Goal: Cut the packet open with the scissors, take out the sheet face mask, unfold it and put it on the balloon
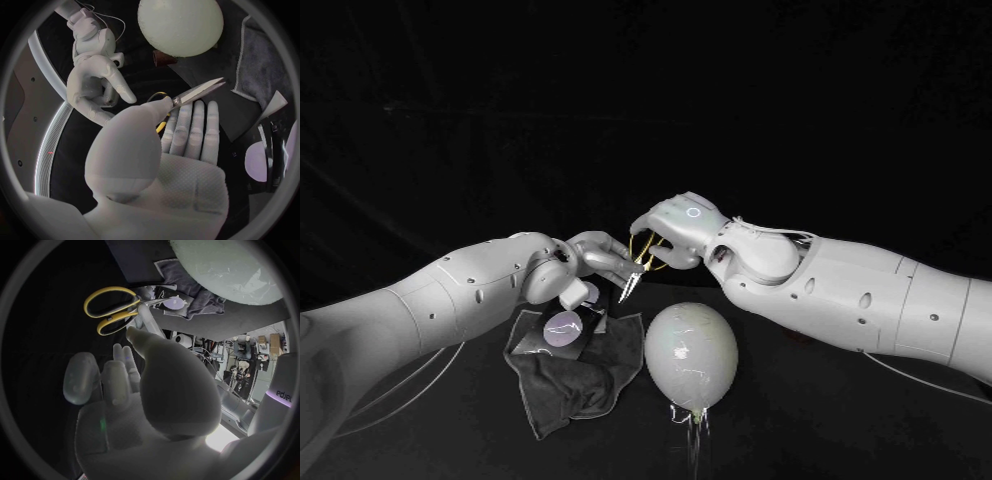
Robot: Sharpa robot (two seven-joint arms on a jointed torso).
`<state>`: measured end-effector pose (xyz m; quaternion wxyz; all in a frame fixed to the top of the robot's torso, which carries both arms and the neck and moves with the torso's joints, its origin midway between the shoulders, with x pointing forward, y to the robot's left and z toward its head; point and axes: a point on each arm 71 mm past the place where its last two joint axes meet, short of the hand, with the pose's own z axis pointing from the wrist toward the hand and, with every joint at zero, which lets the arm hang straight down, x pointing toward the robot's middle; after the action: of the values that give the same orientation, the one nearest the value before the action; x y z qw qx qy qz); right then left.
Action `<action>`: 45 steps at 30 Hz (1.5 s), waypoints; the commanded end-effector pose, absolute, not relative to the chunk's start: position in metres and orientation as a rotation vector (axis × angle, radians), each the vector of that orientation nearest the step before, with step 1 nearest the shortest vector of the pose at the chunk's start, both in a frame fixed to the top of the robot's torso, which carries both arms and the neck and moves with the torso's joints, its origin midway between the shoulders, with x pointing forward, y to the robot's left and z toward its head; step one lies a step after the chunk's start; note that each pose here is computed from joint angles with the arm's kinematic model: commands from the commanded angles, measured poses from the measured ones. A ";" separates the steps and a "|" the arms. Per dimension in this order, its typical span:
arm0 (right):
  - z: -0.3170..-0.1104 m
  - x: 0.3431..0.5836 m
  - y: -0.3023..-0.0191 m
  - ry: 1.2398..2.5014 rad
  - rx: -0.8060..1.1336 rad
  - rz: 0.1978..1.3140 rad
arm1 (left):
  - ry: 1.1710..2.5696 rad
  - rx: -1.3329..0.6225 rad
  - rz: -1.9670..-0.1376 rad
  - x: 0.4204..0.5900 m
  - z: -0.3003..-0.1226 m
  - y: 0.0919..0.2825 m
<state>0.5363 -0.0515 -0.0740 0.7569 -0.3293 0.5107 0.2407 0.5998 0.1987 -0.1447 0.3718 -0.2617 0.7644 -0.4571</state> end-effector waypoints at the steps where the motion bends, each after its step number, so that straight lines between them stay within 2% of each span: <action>1: -0.079 0.539 -0.050 1.141 -0.754 0.456 | 1.981 -0.625 -1.183 0.598 -0.142 0.194; 12: -0.089 0.547 -0.060 1.233 -0.767 0.376 | 1.974 -0.619 -1.189 0.597 -0.139 0.196; 25: -0.089 0.545 -0.066 1.241 -0.762 0.371 | 1.975 -0.614 -1.178 0.596 -0.138 0.201; 45: -0.092 0.548 -0.052 1.275 -0.787 0.366 | 1.960 -0.586 -1.253 0.585 -0.130 0.179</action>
<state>0.5481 -0.0536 -0.0903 0.7262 -0.3460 0.5686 0.1721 0.5853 0.1852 -0.1341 0.3625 -0.2260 0.7725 -0.4700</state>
